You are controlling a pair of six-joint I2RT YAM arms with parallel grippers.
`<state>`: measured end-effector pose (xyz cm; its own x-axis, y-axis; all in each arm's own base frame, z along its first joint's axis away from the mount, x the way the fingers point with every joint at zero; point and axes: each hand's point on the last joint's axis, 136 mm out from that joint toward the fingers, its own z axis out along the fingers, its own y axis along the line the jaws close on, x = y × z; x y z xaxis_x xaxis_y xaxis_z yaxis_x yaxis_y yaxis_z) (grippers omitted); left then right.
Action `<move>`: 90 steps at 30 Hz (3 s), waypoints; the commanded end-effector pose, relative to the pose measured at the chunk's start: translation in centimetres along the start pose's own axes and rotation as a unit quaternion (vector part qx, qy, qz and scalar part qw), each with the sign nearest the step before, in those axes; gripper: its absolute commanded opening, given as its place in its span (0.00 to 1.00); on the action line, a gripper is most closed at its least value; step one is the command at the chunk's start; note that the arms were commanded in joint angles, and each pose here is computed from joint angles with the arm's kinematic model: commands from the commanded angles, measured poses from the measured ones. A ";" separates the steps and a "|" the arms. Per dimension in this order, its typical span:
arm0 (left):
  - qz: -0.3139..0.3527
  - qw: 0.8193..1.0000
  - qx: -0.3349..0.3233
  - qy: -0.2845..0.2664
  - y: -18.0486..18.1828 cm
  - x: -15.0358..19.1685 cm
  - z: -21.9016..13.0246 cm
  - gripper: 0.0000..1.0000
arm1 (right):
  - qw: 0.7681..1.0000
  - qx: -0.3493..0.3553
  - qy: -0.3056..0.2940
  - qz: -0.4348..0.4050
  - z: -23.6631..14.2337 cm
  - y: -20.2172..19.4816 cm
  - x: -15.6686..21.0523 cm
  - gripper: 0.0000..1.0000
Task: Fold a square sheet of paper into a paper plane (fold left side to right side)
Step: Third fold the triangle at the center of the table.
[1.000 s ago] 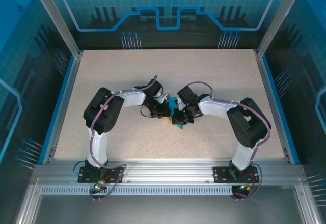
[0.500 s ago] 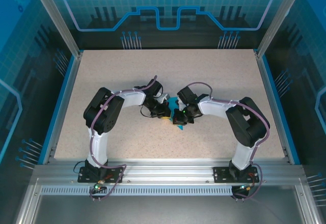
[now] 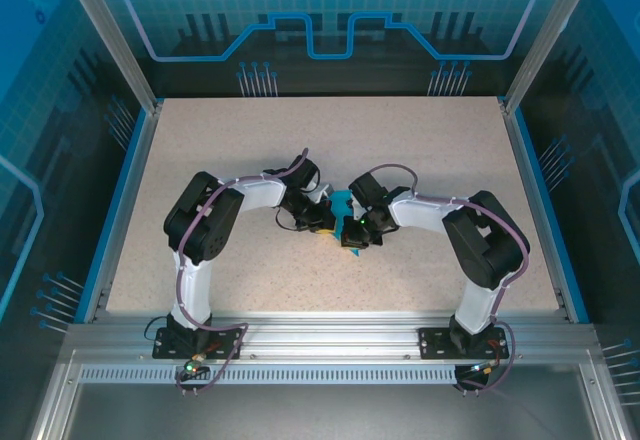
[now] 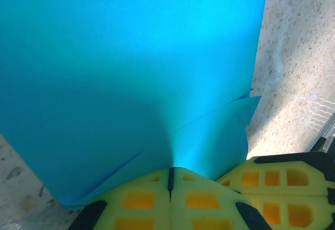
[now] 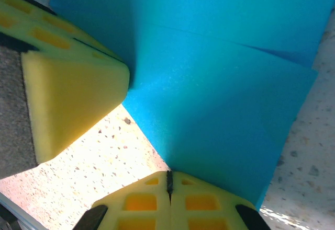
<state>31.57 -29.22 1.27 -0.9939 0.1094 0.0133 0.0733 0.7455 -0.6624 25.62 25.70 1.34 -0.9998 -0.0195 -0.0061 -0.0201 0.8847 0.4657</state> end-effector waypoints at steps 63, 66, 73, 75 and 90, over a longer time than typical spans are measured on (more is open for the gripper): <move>-0.003 0.999 -0.040 0.001 0.9 0.8 -0.8 0.11 | 0.999 0.005 0.020 0.041 -0.3 -3.1 1.1 0.00; 0.028 0.999 -0.023 -0.008 -1.0 0.9 -1.5 0.13 | 0.998 0.017 0.029 0.045 0.0 -3.8 1.6 0.00; 0.069 0.998 -0.012 0.007 -3.2 1.7 -0.6 0.11 | 0.998 0.024 0.032 0.044 0.1 -4.1 1.7 0.00; 0.064 0.998 -0.016 0.017 -2.8 1.9 0.0 0.10 | 0.998 0.026 0.031 0.044 0.0 -4.1 1.6 0.00; 0.047 0.997 -0.054 0.018 -0.5 1.3 1.5 0.09 | 0.997 0.048 0.040 0.042 -0.1 -5.0 2.2 0.00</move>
<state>29.57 -31.11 1.50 -0.9768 0.2130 -0.0211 0.1799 0.7632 -0.6206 25.87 23.44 1.11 -0.9996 0.0245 0.0123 0.0274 0.8697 0.4929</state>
